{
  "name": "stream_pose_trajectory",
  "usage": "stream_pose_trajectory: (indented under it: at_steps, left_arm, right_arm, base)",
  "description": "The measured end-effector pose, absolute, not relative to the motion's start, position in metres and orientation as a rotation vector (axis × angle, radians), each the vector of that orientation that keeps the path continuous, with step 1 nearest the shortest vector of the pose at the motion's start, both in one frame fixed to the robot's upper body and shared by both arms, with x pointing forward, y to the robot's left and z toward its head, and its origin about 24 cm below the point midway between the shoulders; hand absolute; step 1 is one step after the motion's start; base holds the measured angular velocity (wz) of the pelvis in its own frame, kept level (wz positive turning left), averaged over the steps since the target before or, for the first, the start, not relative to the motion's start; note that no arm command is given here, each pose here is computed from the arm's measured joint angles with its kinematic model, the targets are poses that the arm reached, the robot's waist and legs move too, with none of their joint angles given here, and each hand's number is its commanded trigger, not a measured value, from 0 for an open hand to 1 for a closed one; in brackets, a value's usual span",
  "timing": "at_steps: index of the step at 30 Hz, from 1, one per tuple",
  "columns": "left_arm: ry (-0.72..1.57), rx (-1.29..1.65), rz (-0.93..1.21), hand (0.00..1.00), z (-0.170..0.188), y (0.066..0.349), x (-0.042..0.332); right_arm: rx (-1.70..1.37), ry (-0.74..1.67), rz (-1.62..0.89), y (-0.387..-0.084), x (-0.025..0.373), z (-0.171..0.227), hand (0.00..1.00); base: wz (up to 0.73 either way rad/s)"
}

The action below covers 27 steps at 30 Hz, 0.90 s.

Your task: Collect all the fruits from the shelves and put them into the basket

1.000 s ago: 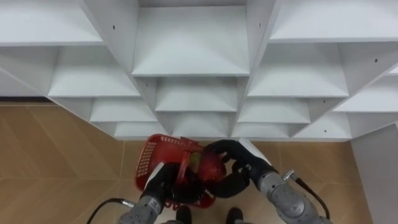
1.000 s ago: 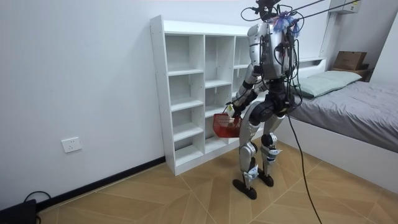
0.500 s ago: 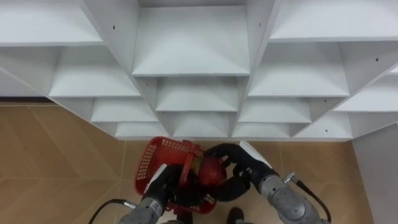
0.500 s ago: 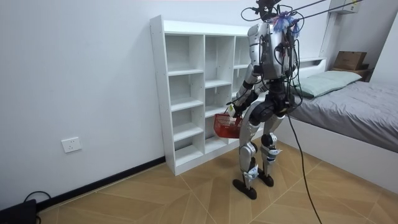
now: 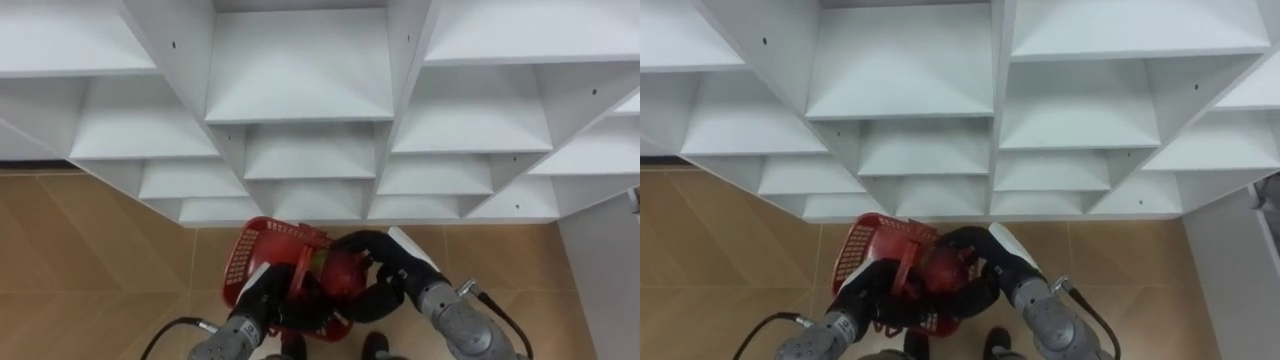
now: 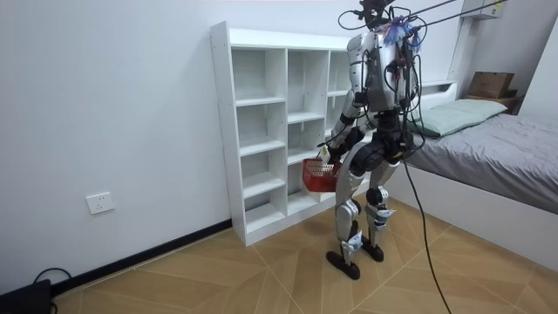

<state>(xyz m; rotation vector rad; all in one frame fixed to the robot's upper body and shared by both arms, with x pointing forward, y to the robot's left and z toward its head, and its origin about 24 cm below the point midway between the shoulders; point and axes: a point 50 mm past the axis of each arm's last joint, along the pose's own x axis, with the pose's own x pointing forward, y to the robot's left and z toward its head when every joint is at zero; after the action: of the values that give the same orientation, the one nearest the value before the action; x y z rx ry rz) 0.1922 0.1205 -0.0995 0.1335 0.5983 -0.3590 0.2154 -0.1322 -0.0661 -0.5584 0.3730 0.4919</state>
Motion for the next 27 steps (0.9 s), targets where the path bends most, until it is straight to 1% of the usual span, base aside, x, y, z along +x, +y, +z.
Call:
stream_pose_trajectory:
  at_steps: [14,22,27]
  left_arm:
    - [0.565,0.127,-0.367,1.0,-0.095,0.119,0.197]
    - [0.56,0.122,-0.374,1.0,-0.094,0.118,0.198]
    - [0.553,0.12,-0.38,1.0,-0.093,0.117,0.2]
  right_arm:
    - [-0.583,0.399,0.413,-0.143,0.212,-0.076,1.0]
    - [-0.624,0.414,0.416,-0.145,0.209,-0.08,1.0]
    - [-0.688,0.414,0.425,-0.149,0.216,-0.081,1.0]
  base:
    - [0.01]
    - [0.0]
    - [0.0]
